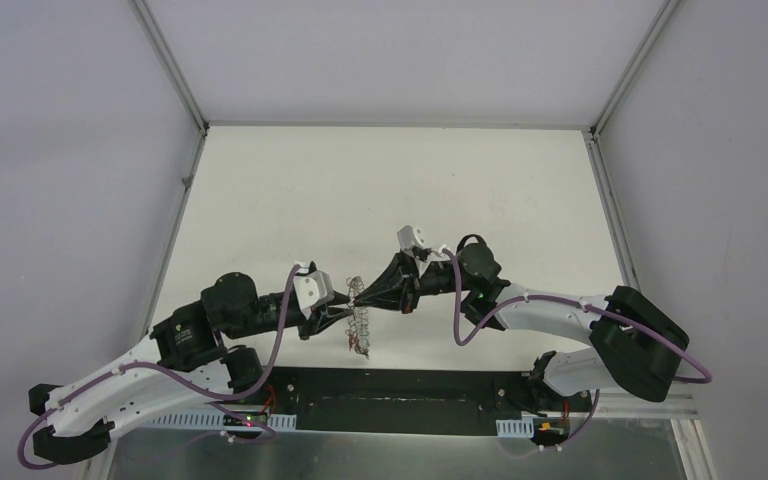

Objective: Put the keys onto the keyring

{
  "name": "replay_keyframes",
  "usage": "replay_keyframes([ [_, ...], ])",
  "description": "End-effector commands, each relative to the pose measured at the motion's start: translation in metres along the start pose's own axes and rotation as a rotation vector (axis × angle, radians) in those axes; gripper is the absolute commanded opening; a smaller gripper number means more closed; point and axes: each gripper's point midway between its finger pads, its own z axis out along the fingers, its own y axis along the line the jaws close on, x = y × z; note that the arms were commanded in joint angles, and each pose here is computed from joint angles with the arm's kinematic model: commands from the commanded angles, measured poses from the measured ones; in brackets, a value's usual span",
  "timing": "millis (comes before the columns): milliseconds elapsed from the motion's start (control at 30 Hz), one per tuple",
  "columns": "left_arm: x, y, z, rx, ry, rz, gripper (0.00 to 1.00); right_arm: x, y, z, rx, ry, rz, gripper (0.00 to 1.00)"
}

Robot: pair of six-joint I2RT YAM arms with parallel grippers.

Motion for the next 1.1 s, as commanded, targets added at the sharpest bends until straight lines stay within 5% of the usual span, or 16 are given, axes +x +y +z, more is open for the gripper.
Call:
replay_keyframes([
  [0,-0.006,0.005,-0.007,-0.033,-0.005,0.013,0.28,-0.043,0.012,0.006,-0.041,-0.097,-0.117,0.0],
  [933,-0.025,0.0,0.001,-0.009,-0.058,-0.056,0.22,-0.041,0.011,0.005,-0.038,-0.094,-0.108,0.0],
  [1067,-0.023,0.0,0.004,-0.004,-0.045,-0.049,0.15,-0.041,0.011,0.005,-0.037,-0.095,-0.11,0.0],
])
